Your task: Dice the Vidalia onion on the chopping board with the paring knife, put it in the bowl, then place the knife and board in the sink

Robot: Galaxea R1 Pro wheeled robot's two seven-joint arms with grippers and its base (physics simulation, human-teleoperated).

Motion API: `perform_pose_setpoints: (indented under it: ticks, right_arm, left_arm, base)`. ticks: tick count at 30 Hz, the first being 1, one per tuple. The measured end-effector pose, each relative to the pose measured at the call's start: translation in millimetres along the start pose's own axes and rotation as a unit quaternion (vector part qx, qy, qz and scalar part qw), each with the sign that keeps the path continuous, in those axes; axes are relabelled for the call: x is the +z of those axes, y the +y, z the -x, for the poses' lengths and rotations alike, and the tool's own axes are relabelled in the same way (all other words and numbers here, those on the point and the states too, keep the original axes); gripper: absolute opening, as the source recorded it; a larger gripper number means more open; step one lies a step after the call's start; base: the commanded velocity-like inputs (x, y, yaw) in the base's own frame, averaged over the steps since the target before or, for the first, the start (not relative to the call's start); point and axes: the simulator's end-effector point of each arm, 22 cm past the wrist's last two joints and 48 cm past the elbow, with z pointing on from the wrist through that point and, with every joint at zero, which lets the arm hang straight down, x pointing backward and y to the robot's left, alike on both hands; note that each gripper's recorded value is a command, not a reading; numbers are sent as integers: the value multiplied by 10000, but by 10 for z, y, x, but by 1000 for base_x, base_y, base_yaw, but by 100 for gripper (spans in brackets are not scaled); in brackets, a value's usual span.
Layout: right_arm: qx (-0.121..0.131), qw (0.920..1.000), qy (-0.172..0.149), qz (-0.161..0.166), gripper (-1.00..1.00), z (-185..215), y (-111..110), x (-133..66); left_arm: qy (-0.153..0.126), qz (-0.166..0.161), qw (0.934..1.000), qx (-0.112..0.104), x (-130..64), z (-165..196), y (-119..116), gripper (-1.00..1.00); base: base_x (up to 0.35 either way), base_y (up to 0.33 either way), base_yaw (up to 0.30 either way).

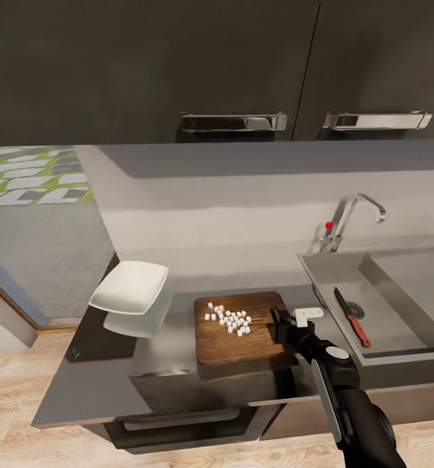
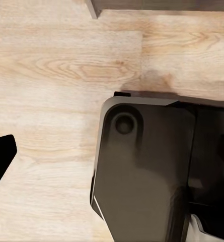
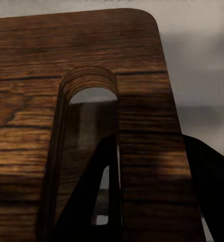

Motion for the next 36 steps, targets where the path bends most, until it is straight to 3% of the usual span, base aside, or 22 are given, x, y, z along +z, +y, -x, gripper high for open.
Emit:
perform_pose_setpoints:
  ticks: [15,36]
  right_arm:
    - [-7,9999,-123,10,-100,121,15,-68]
    - [-38,9996,-288,9,-100,285,31,-168]
  left_arm:
    - [-122,-12,9999,-15,3,83,-9,100]
    - [-287,-29,9996,-34,3,195,-20,100]
  base:
    - [0,188,-120]
    - [0,296,-120]
